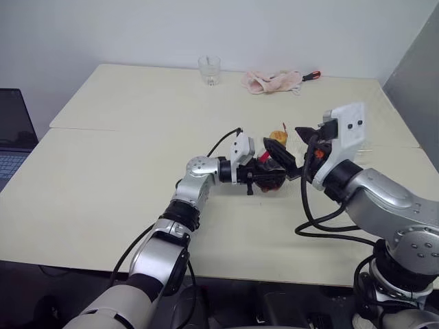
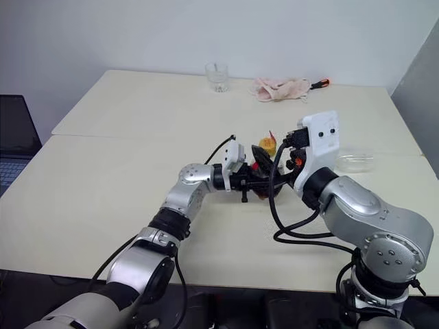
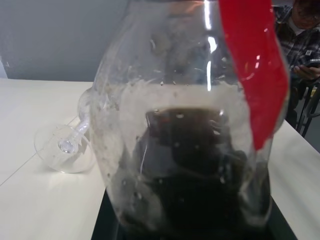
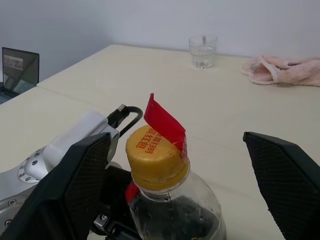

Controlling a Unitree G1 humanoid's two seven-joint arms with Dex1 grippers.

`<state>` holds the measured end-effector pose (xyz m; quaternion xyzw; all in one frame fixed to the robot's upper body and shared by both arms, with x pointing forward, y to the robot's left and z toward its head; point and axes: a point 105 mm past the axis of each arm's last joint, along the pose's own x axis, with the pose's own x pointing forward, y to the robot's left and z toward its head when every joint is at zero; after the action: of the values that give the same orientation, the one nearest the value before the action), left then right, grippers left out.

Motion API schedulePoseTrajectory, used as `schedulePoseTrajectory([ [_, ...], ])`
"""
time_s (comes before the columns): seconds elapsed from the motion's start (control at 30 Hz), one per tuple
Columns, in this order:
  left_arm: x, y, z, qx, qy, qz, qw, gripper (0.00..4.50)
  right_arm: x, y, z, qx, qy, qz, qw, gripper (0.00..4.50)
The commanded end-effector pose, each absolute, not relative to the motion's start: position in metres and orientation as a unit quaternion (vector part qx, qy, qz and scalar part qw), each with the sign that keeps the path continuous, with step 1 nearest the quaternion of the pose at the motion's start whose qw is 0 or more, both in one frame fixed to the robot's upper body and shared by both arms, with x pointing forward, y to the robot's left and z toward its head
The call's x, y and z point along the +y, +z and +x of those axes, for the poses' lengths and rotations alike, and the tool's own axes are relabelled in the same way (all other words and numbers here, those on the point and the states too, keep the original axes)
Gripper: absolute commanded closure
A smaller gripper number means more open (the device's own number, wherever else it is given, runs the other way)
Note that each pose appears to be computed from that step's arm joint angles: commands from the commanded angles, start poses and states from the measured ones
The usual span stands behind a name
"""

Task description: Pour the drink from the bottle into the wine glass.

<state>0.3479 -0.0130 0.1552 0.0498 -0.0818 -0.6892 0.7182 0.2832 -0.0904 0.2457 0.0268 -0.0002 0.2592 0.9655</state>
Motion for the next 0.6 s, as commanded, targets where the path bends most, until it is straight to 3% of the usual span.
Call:
schedulePoseTrajectory([
  [0.03, -0.016, 0.173, 0.347, -0.117, -0.691, 0.059, 0.711, 3.49, -0.081, 0.258, 0.286, -0.024, 0.268, 0.036, 0.963, 0.0],
  [0.6, -0.011, 0.173, 0.349, -0.116, -0.683, 0.06, 0.718, 3.49, -0.089, 0.261, 0.31, -0.023, 0.24, 0.042, 0.969, 0.0],
])
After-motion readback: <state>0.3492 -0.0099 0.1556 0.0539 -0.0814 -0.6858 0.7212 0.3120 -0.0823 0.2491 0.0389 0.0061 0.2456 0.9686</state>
